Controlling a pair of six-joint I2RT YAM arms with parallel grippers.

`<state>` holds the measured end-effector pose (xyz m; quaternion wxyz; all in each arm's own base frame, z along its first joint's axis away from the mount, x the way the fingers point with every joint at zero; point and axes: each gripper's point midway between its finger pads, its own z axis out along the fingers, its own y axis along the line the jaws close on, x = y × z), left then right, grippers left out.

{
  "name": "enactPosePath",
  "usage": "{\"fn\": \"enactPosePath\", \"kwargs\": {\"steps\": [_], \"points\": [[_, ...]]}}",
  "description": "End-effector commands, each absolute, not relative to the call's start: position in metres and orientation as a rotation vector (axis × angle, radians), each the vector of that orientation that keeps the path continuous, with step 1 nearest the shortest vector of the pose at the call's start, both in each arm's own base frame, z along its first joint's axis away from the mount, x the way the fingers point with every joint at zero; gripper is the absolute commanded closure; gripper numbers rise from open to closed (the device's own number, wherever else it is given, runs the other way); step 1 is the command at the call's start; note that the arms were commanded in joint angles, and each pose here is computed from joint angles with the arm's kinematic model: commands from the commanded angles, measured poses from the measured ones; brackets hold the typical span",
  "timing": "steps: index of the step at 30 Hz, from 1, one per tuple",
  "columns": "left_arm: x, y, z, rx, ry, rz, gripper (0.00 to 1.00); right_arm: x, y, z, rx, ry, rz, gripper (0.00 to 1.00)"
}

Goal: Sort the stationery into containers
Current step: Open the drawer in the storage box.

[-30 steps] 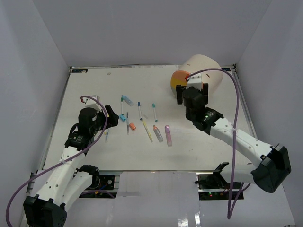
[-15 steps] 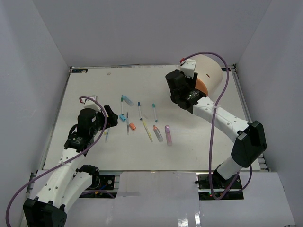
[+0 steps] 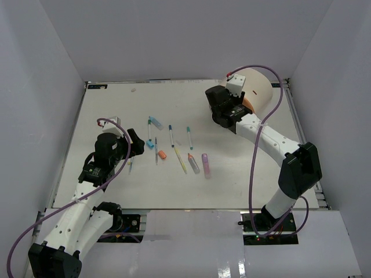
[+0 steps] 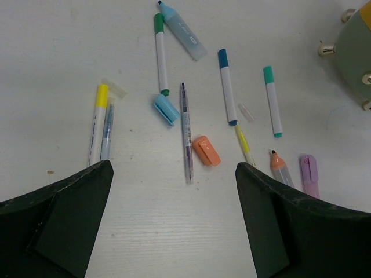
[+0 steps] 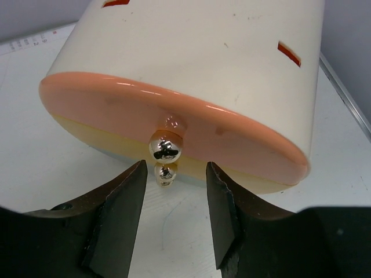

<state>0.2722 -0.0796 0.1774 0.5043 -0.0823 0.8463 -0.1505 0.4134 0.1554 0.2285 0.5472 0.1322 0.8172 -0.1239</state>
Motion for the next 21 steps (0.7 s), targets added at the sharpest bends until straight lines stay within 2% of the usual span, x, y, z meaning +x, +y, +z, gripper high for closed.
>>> {"fn": "enactPosePath", "kwargs": {"steps": [1,21], "points": [[0.271,-0.078,0.178,-0.197,2.034,-0.359,0.02,0.425,0.157,0.246,0.409,1.882,-0.242,0.48],[0.269,-0.080,0.179,-0.190,2.032,-0.373,0.02,0.438,0.155,0.241,0.499,1.855,-0.236,0.54]]}}
